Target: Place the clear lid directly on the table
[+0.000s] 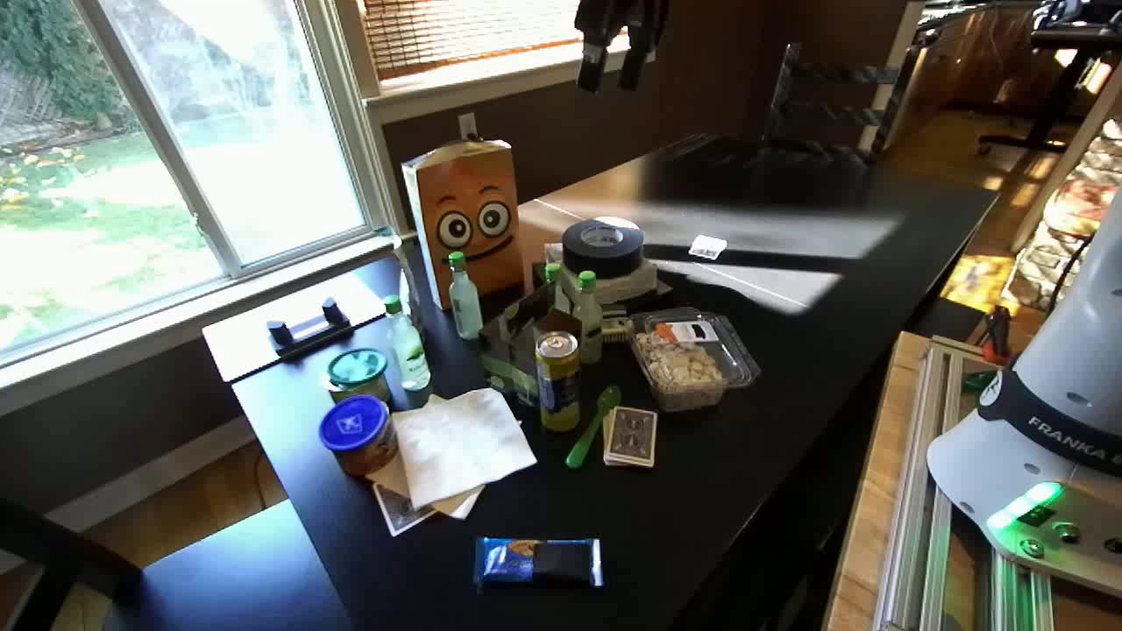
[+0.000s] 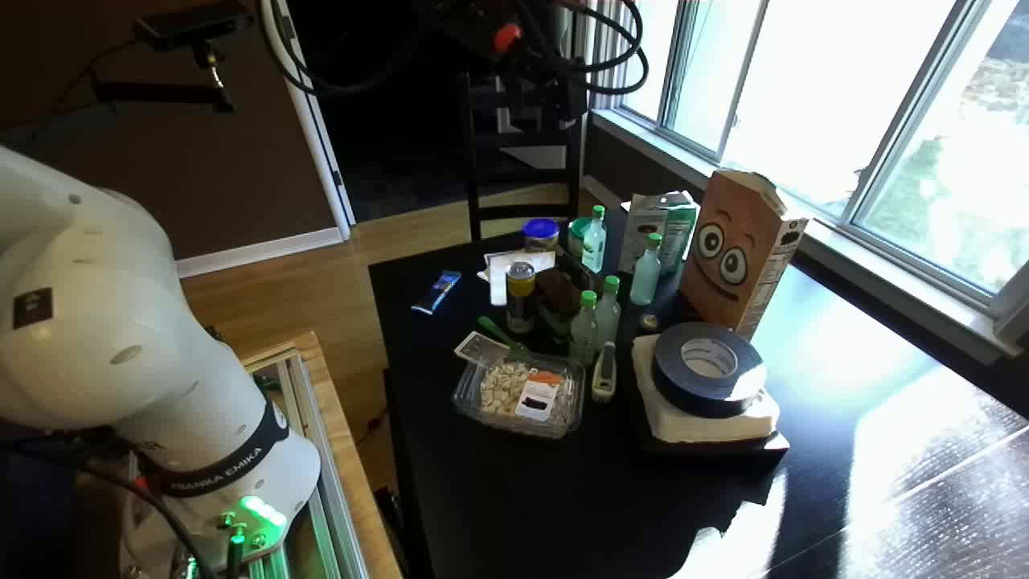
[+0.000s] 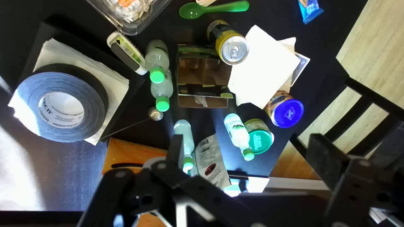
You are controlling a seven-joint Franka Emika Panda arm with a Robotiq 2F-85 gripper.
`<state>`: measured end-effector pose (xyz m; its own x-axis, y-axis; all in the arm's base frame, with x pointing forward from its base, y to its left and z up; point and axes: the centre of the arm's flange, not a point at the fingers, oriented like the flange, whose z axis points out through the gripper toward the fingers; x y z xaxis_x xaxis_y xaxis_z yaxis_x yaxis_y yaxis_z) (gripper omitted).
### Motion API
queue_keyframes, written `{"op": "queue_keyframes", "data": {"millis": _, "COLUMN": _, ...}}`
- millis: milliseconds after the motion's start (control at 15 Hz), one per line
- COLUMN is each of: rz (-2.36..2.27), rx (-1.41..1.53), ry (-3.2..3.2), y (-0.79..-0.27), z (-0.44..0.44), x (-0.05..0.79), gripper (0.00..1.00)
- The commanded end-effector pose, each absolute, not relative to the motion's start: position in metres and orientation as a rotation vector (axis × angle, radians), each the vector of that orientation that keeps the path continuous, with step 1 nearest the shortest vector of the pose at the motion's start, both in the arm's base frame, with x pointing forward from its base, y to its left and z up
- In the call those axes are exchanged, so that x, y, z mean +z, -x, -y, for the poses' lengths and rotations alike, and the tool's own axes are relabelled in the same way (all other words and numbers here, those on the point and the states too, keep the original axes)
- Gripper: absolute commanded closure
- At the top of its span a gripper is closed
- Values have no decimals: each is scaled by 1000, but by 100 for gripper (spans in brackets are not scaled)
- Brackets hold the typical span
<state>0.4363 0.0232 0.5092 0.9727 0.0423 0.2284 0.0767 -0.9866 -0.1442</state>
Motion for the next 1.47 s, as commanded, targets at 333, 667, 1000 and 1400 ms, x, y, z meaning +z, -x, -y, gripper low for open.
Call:
{"op": "queue_keyframes", "data": {"millis": 333, "rz": 66, "rx": -332, "ry": 2959, "y": -440, "z": -23, "x": 506, "gripper": 0}}
{"op": "queue_keyframes", "data": {"millis": 667, "rz": -233, "rx": -202, "ry": 2893, "y": -461, "z": 45, "x": 457, "gripper": 0}}
{"op": "queue_keyframes", "data": {"millis": 1000, "rz": -231, "rx": -19, "ry": 2730, "y": -440, "z": 134, "x": 397, "gripper": 0}}
{"op": "queue_keyframes", "data": {"millis": 1400, "rz": -72, "rx": 81, "ry": 2506, "y": -368, "z": 215, "x": 351, "gripper": 0}}
